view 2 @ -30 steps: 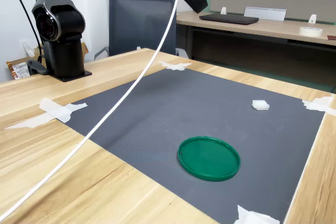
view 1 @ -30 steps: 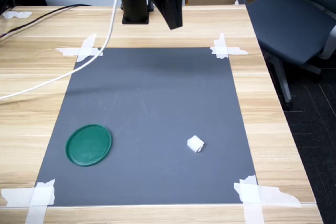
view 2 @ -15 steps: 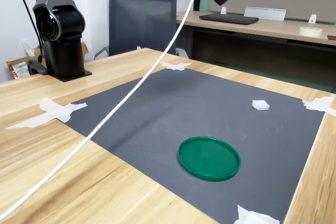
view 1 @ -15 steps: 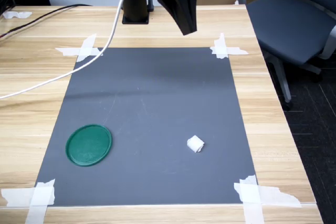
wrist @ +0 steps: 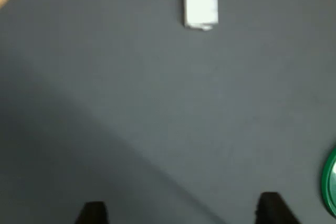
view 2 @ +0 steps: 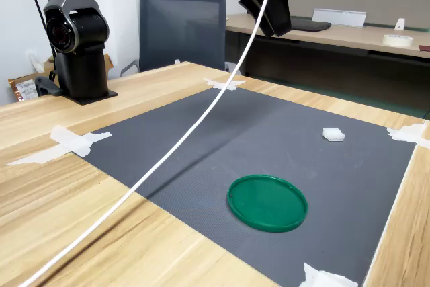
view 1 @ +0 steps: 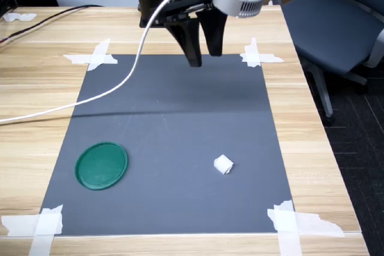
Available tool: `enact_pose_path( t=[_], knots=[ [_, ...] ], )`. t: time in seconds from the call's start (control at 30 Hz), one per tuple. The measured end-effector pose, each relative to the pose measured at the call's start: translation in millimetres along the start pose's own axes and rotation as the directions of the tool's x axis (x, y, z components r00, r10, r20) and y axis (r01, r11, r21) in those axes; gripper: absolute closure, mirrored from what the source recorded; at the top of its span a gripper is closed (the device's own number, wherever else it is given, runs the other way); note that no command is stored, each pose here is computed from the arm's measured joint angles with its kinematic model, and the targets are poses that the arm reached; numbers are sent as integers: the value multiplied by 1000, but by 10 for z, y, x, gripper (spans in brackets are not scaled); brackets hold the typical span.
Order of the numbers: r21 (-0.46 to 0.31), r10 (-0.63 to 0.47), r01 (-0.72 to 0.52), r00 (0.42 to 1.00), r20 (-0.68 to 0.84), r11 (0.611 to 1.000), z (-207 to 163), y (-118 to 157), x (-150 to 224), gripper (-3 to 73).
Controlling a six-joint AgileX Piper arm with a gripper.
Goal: Grasp a white terminal and put it in the green lid.
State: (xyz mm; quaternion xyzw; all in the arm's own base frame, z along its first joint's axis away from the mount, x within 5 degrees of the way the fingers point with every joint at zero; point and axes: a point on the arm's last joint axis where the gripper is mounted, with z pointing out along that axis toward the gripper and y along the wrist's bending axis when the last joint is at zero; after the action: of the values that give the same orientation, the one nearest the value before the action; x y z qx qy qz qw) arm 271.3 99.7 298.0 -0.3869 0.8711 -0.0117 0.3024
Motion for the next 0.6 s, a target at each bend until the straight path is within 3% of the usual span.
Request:
enact_pose_path(
  t=[0.1, 0.33, 0.6],
  knots=[
    [3, 37, -37, 998, -55, 999, 101, -24, 10, 81],
    [56, 113, -104, 972, -205, 993, 309, -228, -167, 70],
    [45, 17, -9, 985, -173, 999, 326, -415, -538, 70]
  ],
)
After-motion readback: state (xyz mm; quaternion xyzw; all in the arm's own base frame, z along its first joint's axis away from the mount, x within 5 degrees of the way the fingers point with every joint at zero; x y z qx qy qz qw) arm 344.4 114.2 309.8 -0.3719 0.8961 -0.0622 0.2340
